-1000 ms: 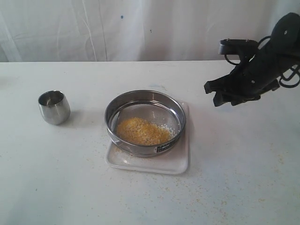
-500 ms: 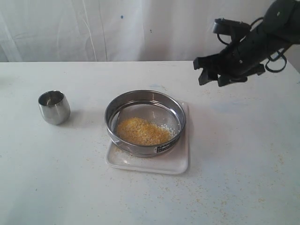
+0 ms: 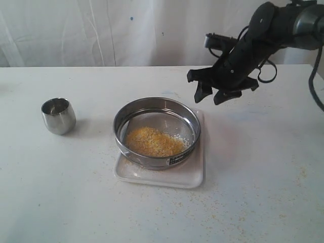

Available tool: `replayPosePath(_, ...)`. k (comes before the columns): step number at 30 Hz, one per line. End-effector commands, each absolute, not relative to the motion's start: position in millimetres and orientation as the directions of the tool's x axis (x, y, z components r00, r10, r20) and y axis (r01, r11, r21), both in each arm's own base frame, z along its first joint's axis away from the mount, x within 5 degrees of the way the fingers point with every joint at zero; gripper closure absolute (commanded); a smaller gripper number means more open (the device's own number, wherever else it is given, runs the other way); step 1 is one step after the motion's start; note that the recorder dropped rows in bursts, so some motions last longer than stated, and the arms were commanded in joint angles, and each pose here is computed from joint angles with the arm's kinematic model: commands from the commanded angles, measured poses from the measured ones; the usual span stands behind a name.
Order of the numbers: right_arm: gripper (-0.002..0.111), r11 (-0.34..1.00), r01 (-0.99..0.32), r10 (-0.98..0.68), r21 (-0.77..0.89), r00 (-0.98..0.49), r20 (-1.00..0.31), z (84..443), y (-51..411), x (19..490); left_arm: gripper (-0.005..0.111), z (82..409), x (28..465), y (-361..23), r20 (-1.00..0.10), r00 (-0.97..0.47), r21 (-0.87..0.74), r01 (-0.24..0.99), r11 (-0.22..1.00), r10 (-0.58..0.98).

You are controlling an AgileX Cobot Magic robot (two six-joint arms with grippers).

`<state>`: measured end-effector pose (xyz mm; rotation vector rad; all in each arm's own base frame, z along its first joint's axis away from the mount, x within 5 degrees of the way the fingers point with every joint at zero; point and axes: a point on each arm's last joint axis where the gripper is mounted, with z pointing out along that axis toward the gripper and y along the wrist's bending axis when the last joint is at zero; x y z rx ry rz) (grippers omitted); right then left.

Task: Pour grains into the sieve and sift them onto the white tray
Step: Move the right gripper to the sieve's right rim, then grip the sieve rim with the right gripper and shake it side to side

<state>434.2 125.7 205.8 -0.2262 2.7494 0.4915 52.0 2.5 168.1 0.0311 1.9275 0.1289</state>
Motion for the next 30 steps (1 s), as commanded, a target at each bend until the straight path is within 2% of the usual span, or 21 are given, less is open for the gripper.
replayPosePath(1,0.056,0.921,-0.218,-0.109,0.322,-0.94,-0.324,191,138,435,0.107,167,52,2,-0.932,-0.354,0.093,-0.037,0.995,0.074)
replayPosePath(8,0.056,0.916,-0.258,-0.152,0.308,-0.932,-0.329,166,166,434,0.107,167,52,2,-0.932,-0.354,0.093,-0.037,0.995,0.074)
replayPosePath(16,0.058,0.924,-0.273,-0.176,0.268,-0.925,-0.335,160,167,435,0.107,167,52,2,-0.932,-0.354,0.093,-0.037,0.995,0.074)
replayPosePath(25,0.074,0.929,-0.292,-0.253,0.226,-0.949,-0.188,152,161,423,0.107,167,52,2,-0.932,-0.354,0.093,-0.037,0.995,0.074)
replayPosePath(28,0.081,0.948,-0.265,-0.234,0.179,-0.956,-0.175,151,156,424,0.107,167,52,2,-0.932,-0.354,0.093,-0.037,0.995,0.074)
replayPosePath(30,0.09,0.95,-0.267,-0.238,0.16,-0.954,-0.181,151,154,425,0.107,167,52,2,-0.932,-0.354,0.093,-0.037,0.995,0.074)
